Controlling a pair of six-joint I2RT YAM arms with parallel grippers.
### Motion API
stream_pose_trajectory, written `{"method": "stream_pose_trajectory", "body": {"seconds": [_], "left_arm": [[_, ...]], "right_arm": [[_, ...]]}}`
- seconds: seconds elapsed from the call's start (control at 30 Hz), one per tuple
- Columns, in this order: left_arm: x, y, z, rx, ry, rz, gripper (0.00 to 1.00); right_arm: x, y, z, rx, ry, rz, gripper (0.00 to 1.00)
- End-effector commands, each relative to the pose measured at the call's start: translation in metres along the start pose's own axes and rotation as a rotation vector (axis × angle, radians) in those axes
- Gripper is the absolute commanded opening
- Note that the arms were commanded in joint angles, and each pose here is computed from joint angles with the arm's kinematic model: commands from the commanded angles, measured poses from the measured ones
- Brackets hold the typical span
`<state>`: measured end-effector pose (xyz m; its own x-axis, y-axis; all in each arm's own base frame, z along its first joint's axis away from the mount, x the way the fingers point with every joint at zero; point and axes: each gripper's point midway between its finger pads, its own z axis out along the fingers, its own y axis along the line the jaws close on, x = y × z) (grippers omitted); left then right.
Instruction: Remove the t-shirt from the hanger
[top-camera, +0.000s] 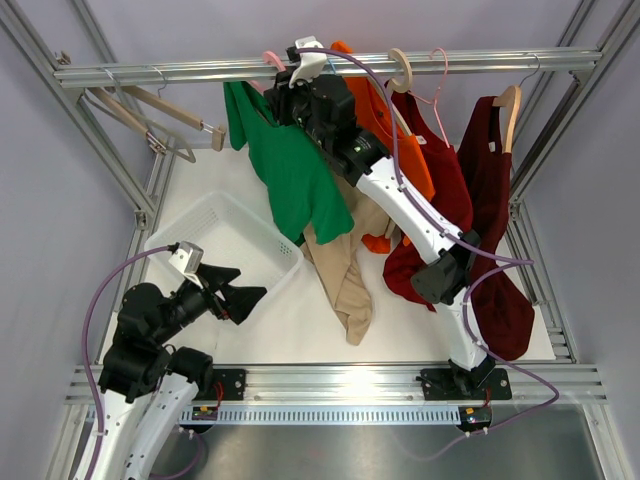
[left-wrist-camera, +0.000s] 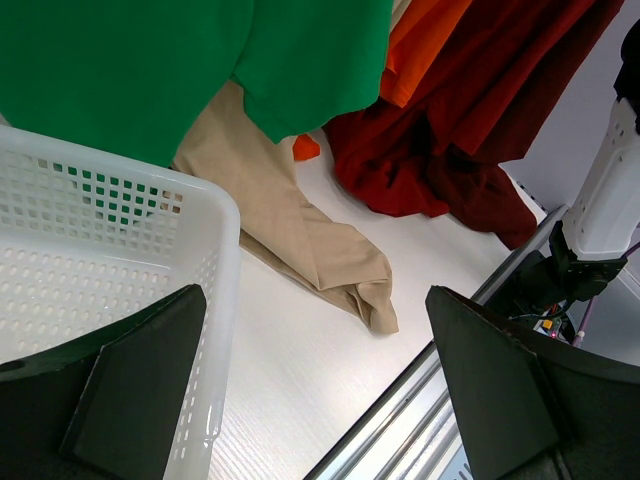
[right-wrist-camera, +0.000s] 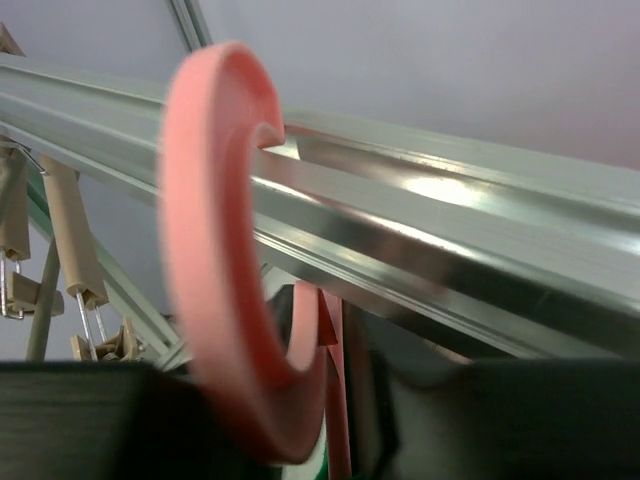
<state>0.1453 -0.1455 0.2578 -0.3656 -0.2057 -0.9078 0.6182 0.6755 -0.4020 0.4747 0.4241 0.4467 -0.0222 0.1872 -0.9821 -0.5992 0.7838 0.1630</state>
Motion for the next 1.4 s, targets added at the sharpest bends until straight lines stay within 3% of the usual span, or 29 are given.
{"method": "stream_pose_trajectory", "body": {"seconds": [0.0, 0.07, 0.1, 0.23, 0.67, 1.03, 1.37], "left_arm": [[-0.009, -0.009, 0.001, 0.045, -0.026, 0.021, 0.99], [-0.008, -0.009, 0.001, 0.045, -0.025, 0.021, 0.99], [-0.009, -0.009, 0.001, 0.045, -0.026, 0.023, 0.99], [-0.009, -0.009, 0.001, 0.047, -0.027, 0.022, 0.99], [-0.009, -0.009, 0.001, 0.047, -0.026, 0.021, 0.99], [-0.009, -0.008, 0.002, 0.044, -0.027, 0.020, 0.99], [-0.006, -0.007, 0.007, 0.044, -0.002, -0.005, 0.99]], "right_arm": [[-0.042, -0.001, -0.002, -0.003, -0.133, 0.011, 0.27], [-0.051, -0.001, -0.003, -0.007, -0.159, 0.015, 0.23], [-0.053, 0.000, -0.003, -0.011, -0.165, 0.014, 0.13], [-0.068, 0.003, -0.007, -0.020, -0.205, 0.017, 0.00], [-0.122, 0.009, -0.043, -0.022, -0.376, 0.024, 0.00], [-0.081, 0.003, -0.059, -0.010, -0.311, 0.034, 0.00], [-0.069, 0.018, -0.102, -0.034, -0.311, 0.035, 0.00]]}}
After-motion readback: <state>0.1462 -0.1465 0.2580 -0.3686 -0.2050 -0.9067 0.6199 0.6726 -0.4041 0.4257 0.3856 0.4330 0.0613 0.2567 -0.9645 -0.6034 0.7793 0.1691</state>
